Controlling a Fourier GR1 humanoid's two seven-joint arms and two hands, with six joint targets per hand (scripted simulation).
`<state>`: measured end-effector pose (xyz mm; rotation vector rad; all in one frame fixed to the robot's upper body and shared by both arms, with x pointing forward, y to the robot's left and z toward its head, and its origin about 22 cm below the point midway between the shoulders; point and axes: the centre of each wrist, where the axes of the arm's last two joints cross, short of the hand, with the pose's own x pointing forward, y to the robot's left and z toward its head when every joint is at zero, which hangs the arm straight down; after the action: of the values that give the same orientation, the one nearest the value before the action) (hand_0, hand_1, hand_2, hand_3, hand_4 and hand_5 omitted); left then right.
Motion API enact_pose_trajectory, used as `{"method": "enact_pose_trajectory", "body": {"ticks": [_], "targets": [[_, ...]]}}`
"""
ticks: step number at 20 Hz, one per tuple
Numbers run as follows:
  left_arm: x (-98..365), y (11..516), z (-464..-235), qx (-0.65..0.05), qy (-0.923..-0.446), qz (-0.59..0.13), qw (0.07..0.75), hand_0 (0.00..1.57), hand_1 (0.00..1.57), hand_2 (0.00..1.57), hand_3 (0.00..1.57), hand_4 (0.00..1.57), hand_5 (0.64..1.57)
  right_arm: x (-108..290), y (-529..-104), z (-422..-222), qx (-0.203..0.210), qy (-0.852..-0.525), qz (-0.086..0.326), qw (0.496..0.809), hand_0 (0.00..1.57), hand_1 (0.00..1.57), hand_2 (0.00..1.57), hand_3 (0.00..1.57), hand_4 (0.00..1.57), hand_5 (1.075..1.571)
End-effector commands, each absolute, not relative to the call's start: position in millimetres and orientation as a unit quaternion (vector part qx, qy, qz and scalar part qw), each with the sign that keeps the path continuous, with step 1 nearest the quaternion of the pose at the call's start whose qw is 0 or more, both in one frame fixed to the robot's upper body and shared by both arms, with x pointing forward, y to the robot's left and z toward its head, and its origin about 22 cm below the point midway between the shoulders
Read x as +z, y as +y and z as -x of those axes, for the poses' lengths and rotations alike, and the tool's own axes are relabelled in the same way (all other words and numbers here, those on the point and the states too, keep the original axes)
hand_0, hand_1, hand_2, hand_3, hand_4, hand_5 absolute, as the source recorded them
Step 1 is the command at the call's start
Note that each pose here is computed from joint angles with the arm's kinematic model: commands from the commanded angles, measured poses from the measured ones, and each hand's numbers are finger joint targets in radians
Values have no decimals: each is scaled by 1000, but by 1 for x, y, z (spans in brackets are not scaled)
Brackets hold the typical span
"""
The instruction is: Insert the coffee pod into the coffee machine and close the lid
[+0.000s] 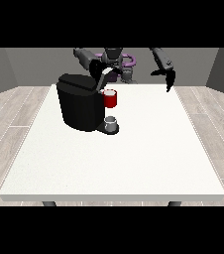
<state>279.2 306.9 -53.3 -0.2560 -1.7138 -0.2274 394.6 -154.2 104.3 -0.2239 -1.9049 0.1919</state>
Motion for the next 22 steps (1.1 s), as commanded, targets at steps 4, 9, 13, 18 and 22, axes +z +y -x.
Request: {"method": "enact_pose_trajectory", "body": {"ticks": [4,9,13,18,22], "targets": [[-50,316,-281,-114,-750,132,638,0,0,0,0,372,1571,119,-113,-400,151,-821,118,538,0,0,0,0,375,1571],[-55,317,-287,-95,-765,121,626,0,0,0,0,341,1571,157,-95,-409,170,-844,93,501,0,0,0,0,367,1571],[-68,296,-274,-105,-761,137,626,0,0,0,0,366,1571,145,-90,-408,178,-846,75,496,0,0,0,0,407,1571],[-75,296,-277,-113,-752,139,634,0,0,0,0,168,1571,106,-75,-382,202,-840,38,503,0,0,0,0,474,1571],[-79,308,-268,-105,-746,146,641,0,0,0,0,168,1571,98,-68,-376,253,-836,9,488,0,0,0,0,527,1571]]}}
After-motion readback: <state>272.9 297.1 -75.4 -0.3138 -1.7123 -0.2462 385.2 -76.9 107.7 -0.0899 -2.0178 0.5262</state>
